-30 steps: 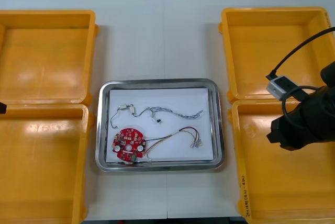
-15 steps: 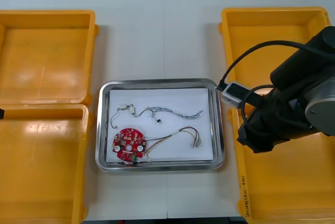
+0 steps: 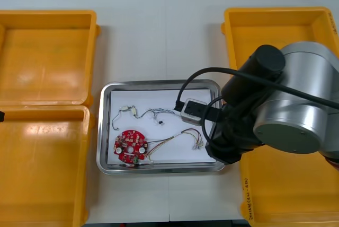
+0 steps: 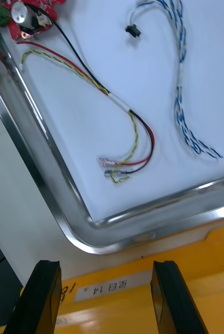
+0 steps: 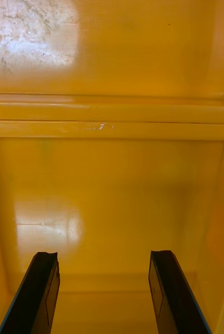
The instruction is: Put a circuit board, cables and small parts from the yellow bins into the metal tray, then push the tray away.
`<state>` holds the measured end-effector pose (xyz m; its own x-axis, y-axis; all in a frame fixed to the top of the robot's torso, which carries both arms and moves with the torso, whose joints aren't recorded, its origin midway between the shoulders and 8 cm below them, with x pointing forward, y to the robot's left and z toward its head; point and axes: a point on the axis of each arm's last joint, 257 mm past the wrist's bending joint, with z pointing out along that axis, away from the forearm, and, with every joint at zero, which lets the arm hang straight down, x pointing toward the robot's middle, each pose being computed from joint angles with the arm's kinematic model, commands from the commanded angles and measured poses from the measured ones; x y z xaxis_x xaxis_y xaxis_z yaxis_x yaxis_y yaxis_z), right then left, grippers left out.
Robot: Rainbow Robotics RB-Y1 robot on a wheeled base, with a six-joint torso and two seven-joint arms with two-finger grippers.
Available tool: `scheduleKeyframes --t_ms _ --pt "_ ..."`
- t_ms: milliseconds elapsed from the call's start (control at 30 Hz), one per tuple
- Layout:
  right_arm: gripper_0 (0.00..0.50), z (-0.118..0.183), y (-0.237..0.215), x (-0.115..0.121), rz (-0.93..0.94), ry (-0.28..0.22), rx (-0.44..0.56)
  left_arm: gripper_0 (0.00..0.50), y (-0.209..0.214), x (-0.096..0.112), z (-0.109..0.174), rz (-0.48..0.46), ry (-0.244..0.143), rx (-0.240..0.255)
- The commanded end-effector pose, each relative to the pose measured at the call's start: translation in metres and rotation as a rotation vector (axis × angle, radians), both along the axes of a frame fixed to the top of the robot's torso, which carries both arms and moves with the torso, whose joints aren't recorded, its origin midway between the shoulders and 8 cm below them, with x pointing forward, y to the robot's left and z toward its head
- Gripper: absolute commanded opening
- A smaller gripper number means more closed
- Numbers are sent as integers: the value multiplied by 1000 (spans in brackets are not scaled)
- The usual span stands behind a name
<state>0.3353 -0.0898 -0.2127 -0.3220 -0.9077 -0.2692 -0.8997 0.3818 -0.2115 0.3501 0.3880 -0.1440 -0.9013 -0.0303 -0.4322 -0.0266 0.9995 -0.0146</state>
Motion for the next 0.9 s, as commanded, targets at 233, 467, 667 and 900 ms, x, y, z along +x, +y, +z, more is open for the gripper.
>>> scheduleKeyframes --t_ms 233,467,667,900 --pt "500 -12 61 -2 184 -55 -46 500 11 -5 12 -36 -17 64" --pt "500 -28 88 -9 277 -68 -80 500 11 -5 12 -36 -17 64" --pt "500 -38 104 -14 328 -63 -95 500 11 -5 12 -36 -17 64" --pt "500 -55 121 -21 389 -75 -130 500 11 -5 12 -36 -17 64"
